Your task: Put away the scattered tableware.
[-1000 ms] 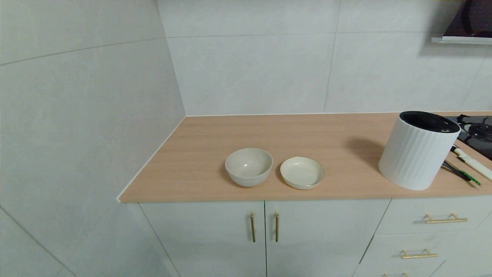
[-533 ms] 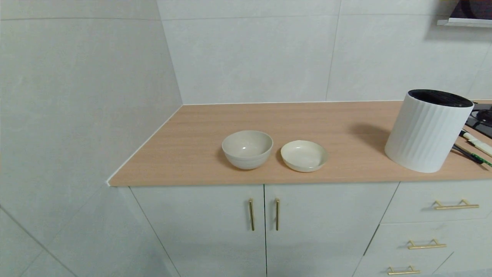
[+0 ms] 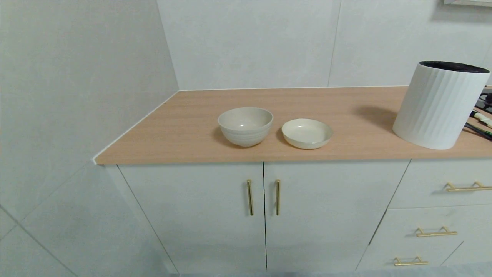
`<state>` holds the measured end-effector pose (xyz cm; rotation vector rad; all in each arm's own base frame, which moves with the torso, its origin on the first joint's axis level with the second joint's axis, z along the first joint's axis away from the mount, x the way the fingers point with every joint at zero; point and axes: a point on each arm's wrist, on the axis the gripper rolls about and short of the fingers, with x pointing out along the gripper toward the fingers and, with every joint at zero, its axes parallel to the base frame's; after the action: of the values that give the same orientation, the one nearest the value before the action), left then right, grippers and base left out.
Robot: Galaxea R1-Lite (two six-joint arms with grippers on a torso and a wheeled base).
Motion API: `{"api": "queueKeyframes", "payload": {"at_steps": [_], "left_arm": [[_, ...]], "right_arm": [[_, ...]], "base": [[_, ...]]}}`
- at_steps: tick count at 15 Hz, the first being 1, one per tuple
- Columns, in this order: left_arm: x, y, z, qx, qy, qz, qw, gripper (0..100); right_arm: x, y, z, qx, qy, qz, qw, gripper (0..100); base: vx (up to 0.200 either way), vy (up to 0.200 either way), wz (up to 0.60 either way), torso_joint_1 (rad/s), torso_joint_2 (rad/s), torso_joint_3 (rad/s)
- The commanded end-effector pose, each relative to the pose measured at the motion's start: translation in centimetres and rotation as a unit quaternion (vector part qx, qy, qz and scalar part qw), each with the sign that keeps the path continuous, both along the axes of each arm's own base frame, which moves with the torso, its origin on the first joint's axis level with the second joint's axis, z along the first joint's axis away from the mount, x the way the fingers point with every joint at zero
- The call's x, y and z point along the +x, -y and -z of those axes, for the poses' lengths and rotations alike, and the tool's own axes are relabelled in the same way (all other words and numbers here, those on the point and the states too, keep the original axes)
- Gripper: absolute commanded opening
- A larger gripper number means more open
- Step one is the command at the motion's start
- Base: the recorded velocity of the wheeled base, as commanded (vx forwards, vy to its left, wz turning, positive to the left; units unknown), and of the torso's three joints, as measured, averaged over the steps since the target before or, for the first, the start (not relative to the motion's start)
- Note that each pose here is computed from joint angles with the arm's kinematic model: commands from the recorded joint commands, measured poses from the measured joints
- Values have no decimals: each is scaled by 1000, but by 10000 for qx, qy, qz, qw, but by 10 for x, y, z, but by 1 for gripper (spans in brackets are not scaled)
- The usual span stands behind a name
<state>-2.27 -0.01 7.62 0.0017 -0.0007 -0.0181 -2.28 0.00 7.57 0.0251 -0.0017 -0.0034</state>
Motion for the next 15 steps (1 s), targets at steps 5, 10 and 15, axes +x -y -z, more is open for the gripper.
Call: {"api": "queueKeyframes", "payload": {"at_steps": [5, 10, 15], "left_arm": [[0, 0, 0, -1, -3, 2, 10000, 100], [0, 0, 0, -1, -3, 2, 10000, 100], [0, 0, 0, -1, -11, 2, 10000, 100]], "right_arm": [[0, 0, 0, 5, -8, -2, 10000, 100], [0, 0, 0, -3, -9, -2, 10000, 100], [0, 0, 0, -3, -9, -2, 10000, 100]], "base": [[0, 0, 0, -175, 470, 295], [0, 0, 0, -135, 451, 314], [0, 0, 0, -46, 186, 134]]}}
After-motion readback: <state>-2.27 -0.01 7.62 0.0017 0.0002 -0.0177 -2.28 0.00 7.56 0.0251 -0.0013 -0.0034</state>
